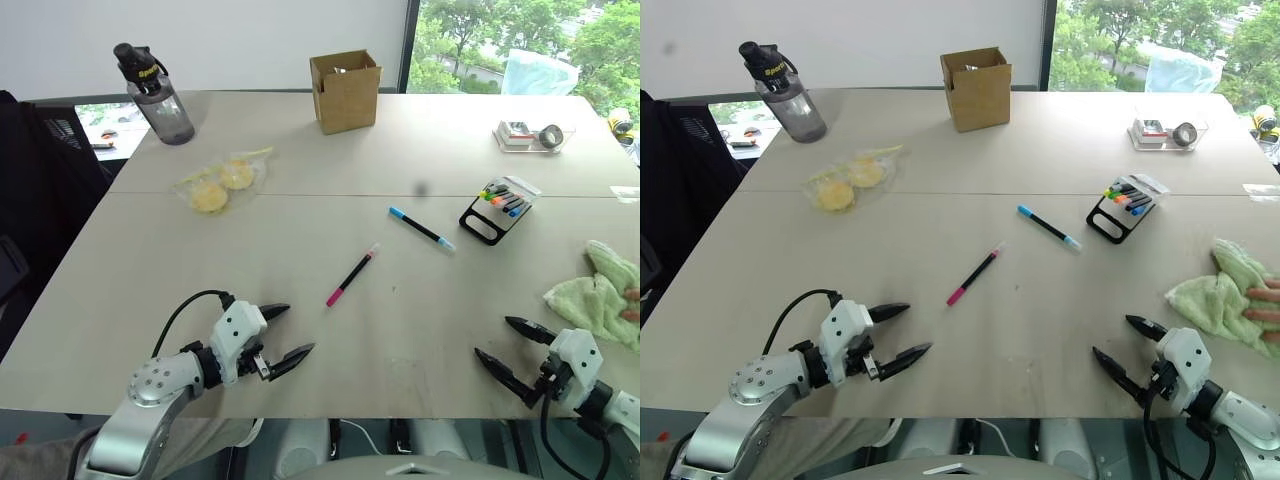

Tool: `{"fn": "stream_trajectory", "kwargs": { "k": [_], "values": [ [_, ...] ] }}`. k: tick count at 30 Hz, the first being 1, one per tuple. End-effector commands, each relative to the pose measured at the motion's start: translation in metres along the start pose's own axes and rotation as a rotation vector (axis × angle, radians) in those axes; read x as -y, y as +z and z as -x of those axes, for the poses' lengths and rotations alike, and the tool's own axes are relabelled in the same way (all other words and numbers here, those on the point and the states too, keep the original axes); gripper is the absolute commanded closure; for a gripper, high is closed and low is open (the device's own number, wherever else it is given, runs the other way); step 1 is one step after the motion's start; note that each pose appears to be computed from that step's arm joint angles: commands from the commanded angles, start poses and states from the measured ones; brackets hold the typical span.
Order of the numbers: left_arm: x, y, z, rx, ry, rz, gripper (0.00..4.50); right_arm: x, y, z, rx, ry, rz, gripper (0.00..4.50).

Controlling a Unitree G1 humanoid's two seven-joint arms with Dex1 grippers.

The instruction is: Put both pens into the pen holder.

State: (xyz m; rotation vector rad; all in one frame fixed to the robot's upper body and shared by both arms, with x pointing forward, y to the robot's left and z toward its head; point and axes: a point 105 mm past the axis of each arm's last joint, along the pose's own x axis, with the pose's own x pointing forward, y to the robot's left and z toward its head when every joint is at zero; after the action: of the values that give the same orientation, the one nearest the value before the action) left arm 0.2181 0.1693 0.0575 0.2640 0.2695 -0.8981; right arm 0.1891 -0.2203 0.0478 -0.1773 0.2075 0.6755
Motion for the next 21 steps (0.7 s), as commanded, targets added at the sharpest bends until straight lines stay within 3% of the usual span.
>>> {"fn": "stream_trajectory", "kwargs": {
  "k": [1,21],
  "values": [
    [-0.0026,-0.0062,-0.0003,-0.029,0.024,0.012,0.03,0.0044,0.0121,0.0017,0.028,-0.003,0.035,0.0],
    [-0.0042,0.001,-0.0085,-0.005,0.025,0.013,0.03,0.0039,0.0081,0.0036,0.029,-0.016,0.034,0.0]
  ]
}}
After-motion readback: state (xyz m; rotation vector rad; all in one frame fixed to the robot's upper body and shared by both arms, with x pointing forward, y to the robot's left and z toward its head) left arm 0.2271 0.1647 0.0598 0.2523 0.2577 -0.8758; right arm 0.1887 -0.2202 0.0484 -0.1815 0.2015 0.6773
